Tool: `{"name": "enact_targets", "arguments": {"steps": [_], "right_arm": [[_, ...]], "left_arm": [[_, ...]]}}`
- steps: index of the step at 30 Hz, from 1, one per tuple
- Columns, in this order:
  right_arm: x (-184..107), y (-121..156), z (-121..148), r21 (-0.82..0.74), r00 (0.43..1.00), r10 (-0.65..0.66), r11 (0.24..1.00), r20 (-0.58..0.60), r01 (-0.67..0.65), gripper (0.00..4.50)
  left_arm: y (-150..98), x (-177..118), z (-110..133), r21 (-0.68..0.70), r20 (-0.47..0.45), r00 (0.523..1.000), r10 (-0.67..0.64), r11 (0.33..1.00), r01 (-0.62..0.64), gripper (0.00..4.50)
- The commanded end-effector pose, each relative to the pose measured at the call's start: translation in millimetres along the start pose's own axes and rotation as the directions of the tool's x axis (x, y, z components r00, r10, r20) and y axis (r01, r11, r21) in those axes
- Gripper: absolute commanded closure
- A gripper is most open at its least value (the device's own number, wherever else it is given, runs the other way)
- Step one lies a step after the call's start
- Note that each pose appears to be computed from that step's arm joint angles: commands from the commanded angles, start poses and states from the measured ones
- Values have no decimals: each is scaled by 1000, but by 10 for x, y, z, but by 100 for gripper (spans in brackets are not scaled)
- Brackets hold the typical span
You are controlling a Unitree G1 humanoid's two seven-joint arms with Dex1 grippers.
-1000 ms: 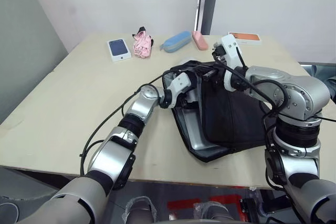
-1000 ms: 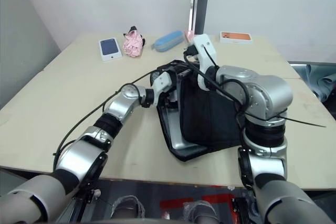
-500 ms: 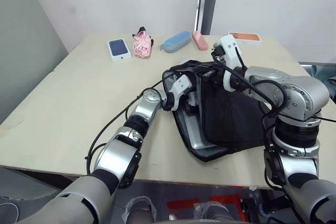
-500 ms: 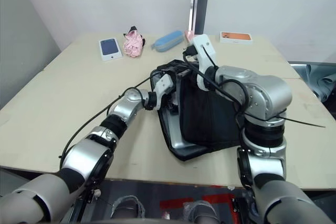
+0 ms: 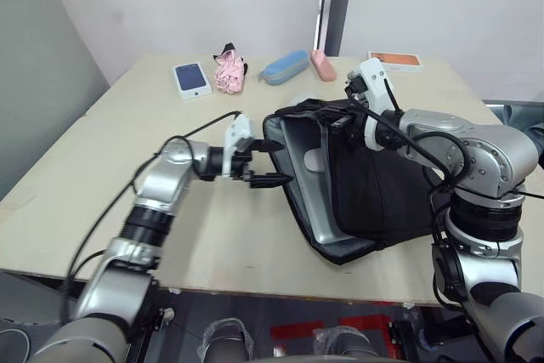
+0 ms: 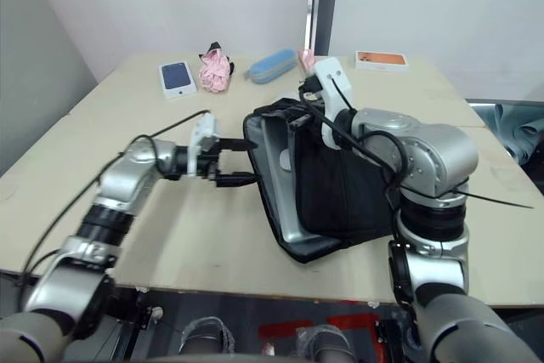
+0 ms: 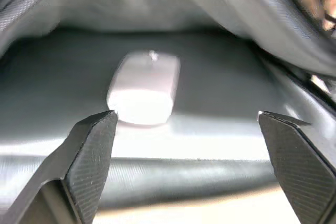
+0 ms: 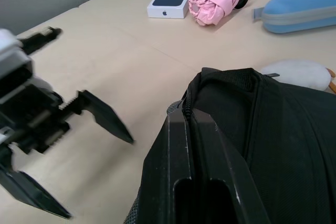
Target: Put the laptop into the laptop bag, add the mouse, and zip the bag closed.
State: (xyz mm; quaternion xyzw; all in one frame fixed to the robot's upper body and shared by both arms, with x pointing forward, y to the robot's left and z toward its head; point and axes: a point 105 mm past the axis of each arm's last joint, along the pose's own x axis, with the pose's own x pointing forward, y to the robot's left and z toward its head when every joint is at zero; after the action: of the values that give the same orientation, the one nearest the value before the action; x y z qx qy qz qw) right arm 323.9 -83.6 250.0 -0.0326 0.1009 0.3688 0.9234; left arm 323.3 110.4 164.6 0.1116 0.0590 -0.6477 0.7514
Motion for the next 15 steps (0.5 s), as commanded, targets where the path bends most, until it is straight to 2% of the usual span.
{"name": "enact_targets", "arguments": {"steps": [1, 3, 6, 15], "right_arm": [[-71, 38, 144, -45, 996, 6, 999, 84, -3, 450], [-49, 59, 89, -43, 997, 22, 999, 72, -19, 450], [-16, 97, 7, -53, 998, 48, 998, 52, -45, 450], [-37, 320, -27, -119, 978, 202, 974, 54, -195, 450]], "left_arm": [[-121, -328, 65, -23, -23, 999, -46, 999, 45, 6], [-117, -559, 21, -57, -59, 998, -13, 998, 9, 6], [-83, -785, 49, -89, -63, 997, 47, 995, -52, 6], [13, -1020, 154, -109, -33, 989, 144, 983, -147, 6]]}}
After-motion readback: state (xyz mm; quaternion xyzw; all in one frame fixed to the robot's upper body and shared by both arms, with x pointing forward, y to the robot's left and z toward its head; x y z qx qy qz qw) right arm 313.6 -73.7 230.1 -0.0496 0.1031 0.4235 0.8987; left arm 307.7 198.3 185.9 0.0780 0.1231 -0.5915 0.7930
